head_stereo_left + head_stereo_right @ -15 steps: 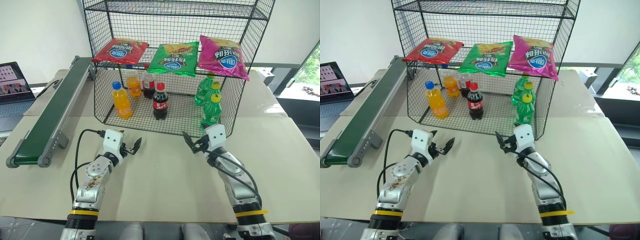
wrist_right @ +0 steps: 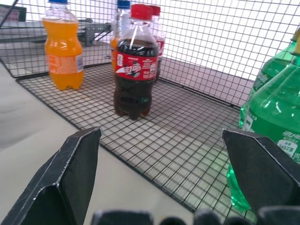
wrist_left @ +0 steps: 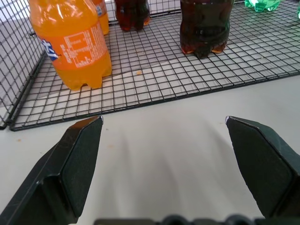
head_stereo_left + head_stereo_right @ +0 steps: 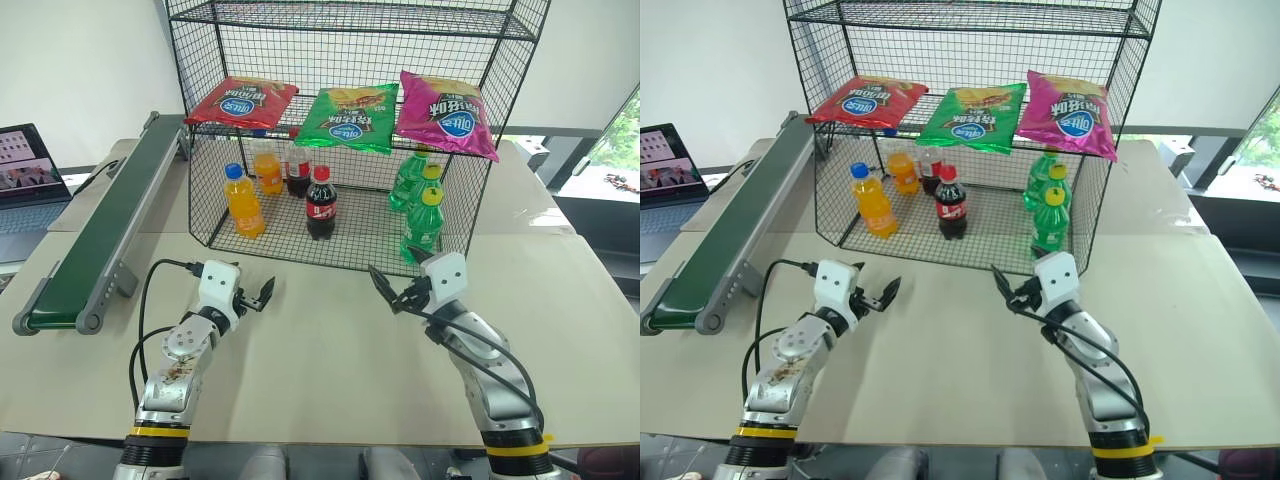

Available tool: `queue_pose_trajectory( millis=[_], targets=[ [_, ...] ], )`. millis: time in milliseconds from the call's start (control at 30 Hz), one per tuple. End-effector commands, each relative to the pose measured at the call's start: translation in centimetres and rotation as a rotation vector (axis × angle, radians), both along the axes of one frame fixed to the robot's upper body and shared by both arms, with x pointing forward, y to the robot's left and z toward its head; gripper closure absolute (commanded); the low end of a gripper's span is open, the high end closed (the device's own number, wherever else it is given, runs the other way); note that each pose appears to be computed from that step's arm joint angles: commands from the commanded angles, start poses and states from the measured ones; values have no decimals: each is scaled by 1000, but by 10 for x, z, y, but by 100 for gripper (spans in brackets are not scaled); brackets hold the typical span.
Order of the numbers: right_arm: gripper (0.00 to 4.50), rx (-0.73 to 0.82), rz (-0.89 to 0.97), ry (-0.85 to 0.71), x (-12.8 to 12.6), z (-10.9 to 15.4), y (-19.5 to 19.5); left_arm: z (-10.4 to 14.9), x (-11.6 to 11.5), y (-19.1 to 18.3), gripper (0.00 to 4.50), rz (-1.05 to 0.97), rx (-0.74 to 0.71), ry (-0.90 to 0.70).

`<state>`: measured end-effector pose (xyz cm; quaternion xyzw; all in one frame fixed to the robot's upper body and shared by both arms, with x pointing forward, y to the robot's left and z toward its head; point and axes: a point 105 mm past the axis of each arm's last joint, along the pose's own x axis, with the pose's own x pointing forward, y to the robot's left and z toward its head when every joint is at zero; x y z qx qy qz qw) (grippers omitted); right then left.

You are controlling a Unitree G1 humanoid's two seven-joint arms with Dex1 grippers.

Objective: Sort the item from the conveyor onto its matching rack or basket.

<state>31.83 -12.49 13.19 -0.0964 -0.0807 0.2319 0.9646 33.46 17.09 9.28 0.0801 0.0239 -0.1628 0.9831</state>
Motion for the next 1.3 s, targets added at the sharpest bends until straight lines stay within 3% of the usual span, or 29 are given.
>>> queue_pose_trajectory(
  millis=[33,1300],
  targets=[
    [0,15,17,-47,-5,15,6,10,-2,2,3,4,6,-31],
    [0,28,-20,-67,1,19,5,20,8,-6,3,-42,10,-73]
  ],
)
